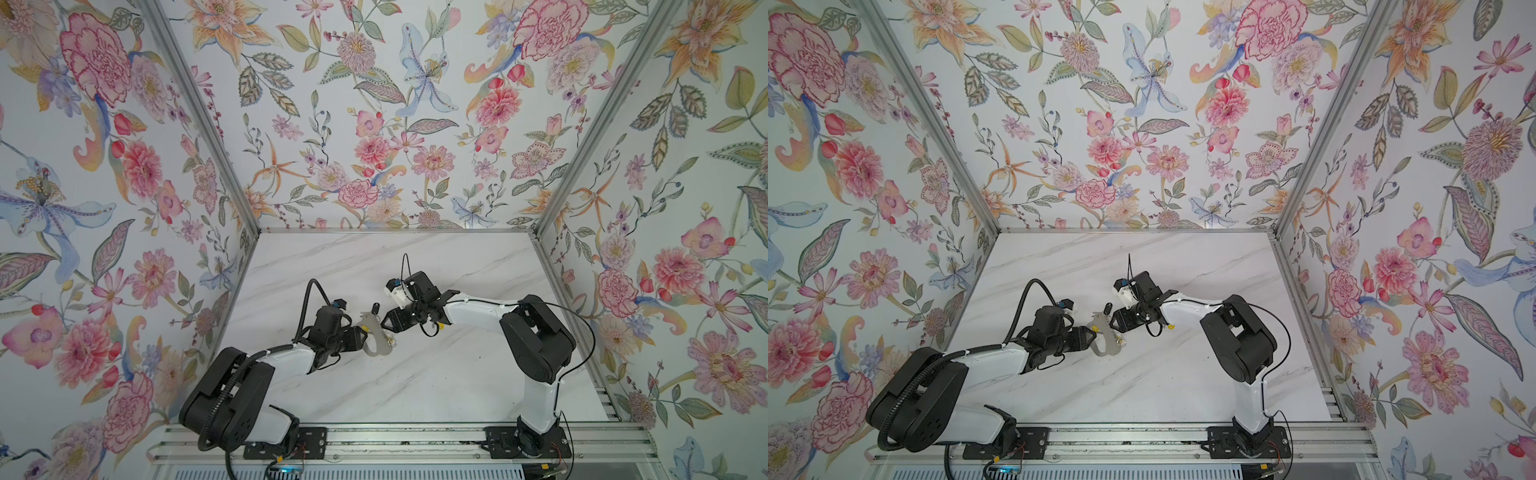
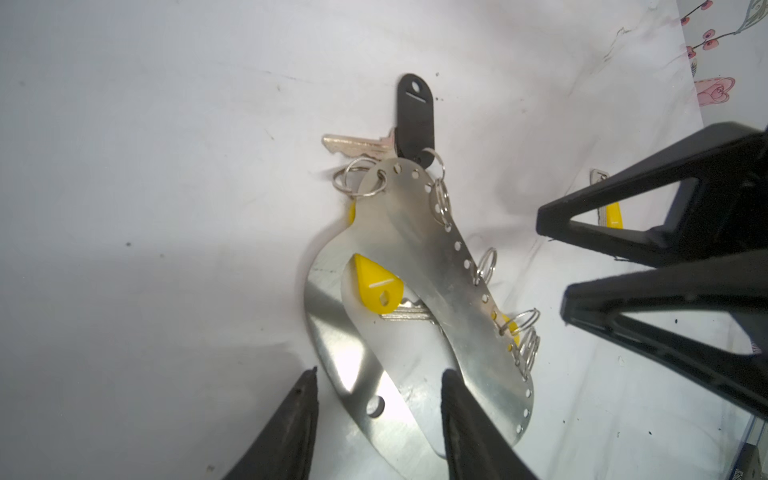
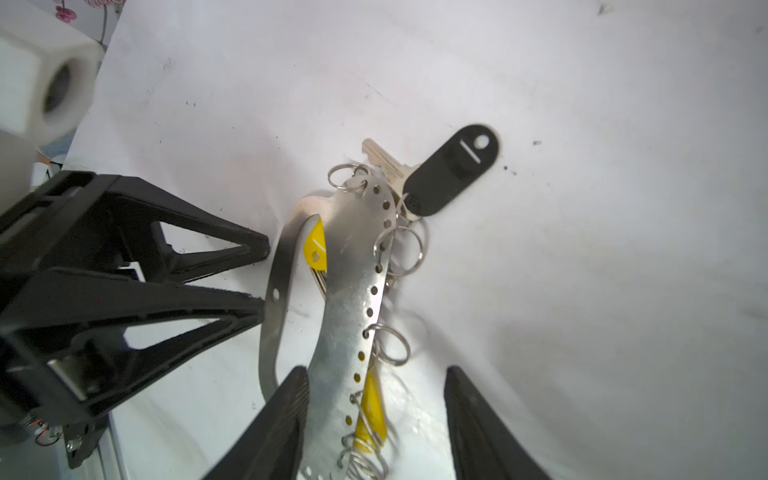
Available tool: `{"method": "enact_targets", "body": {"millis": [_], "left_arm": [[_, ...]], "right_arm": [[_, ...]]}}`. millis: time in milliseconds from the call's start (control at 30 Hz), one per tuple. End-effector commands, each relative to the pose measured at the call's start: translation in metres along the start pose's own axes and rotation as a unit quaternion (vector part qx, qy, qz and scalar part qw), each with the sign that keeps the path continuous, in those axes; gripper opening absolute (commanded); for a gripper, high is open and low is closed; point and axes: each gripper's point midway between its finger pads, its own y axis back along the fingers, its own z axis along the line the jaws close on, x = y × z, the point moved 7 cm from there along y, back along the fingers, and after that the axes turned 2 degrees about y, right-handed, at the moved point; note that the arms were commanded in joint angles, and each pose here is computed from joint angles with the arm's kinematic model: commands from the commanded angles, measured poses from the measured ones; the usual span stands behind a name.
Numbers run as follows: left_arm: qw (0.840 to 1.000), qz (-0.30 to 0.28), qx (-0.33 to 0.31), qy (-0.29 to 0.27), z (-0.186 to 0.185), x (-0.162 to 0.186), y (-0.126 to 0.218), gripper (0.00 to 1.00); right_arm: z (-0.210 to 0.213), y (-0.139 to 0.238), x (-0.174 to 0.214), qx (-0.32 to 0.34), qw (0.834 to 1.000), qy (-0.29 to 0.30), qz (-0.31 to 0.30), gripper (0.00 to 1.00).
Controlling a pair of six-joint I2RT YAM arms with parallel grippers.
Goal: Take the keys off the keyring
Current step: 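Grasp the steel plate edge with the left gripper beside the right gripper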
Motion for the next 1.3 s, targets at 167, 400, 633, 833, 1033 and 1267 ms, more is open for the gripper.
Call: {"method": "enact_targets", "body": {"millis": [167, 400, 633, 833, 1033, 1267], "left_arm": [[0.999, 0.035, -0.005, 0.003, 0.004, 0.011, -0.002, 0.5], [0.999, 0.04, 0.004, 0.007, 0.005, 0.014, -0.006, 0.48], [0.999, 0.032, 0.017, 0.011, 0.002, 0.011, -0.005, 0.48], [0.999, 0.009, 0.028, 0.013, -0.002, -0.002, 0.005, 0.48], [0.999, 0.003, 0.043, 0.016, -0.003, -0.003, 0.007, 0.47], [0.999, -0.011, 0.031, 0.009, -0.003, -0.01, 0.017, 0.47]], "right_arm": [[0.012, -0.03, 0.009, -0.046, 0.998, 0.006, 0.046, 0.53], [0.027, -0.04, 0.011, -0.117, 0.992, -0.007, 0.048, 0.5], [0.042, -0.017, -0.007, -0.197, 0.98, -0.029, -0.012, 0.42], [0.046, -0.01, -0.009, -0.228, 0.972, -0.045, -0.033, 0.36], [0.044, -0.02, -0.006, -0.239, 0.969, -0.059, -0.031, 0.34], [0.035, -0.023, -0.002, -0.213, 0.975, -0.065, -0.022, 0.19]]}}
